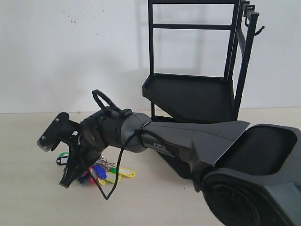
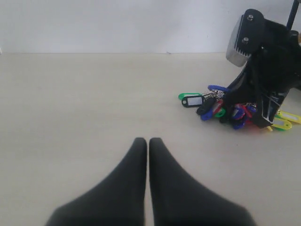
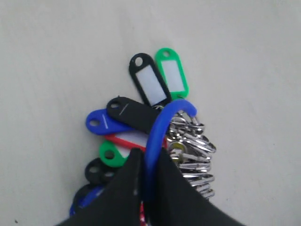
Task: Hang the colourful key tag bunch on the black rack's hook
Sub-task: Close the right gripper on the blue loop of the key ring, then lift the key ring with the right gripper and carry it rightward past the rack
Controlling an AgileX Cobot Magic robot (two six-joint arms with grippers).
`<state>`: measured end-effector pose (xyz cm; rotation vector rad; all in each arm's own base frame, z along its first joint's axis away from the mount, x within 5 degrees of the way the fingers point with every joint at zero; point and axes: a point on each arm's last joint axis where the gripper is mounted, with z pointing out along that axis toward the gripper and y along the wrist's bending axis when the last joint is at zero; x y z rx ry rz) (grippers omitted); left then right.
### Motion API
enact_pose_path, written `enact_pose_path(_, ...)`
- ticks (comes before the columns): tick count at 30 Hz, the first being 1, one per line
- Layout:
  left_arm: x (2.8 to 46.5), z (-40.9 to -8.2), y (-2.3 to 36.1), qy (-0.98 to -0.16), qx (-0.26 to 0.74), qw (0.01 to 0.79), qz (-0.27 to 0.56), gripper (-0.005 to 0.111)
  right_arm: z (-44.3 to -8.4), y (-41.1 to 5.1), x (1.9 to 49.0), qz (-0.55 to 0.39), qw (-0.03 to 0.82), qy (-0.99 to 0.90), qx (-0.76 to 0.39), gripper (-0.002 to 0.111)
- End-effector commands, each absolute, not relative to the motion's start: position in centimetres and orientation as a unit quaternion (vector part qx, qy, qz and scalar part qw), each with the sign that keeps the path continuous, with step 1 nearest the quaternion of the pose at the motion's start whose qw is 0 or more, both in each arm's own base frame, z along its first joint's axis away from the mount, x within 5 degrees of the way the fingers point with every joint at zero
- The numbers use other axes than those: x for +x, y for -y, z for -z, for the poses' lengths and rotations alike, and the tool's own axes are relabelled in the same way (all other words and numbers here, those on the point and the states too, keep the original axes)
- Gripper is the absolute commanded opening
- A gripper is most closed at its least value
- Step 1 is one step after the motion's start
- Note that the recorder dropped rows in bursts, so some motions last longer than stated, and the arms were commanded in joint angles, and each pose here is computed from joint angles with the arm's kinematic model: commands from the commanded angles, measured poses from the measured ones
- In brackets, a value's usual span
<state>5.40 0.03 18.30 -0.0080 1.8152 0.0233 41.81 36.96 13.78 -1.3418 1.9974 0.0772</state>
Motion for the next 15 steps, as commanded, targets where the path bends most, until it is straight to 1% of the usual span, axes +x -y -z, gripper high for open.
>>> enact_pose_path(1, 5.4, -18.5, 0.0, -0.782, -0.011, 0.623, -0.005, 0.004, -19.0, -36.7, 41.7, -0.050, 0.384, -0.785, -0.484, 0.000)
enact_pose_path(8, 5.4, -18.5, 0.0, -0.782, -0.011, 0.623, -0.005, 0.004, -26.7, -35.1, 40.0, -0.070, 0.402, -0.799, -0.442, 0.000)
enact_pose_path(12, 5.4, -18.5, 0.0, -0.782, -0.011, 0.623, -0.005, 0.004, -30.7, -33.8, 38.5, -0.083, 0.401, -0.814, -0.412, 0.000)
enact_pose_path(15, 5.4, -18.5, 0.0, -0.782, -0.011, 0.623, -0.005, 0.004, -33.7, -32.5, 37.0, -0.083, 0.389, -0.819, -0.414, 0.000)
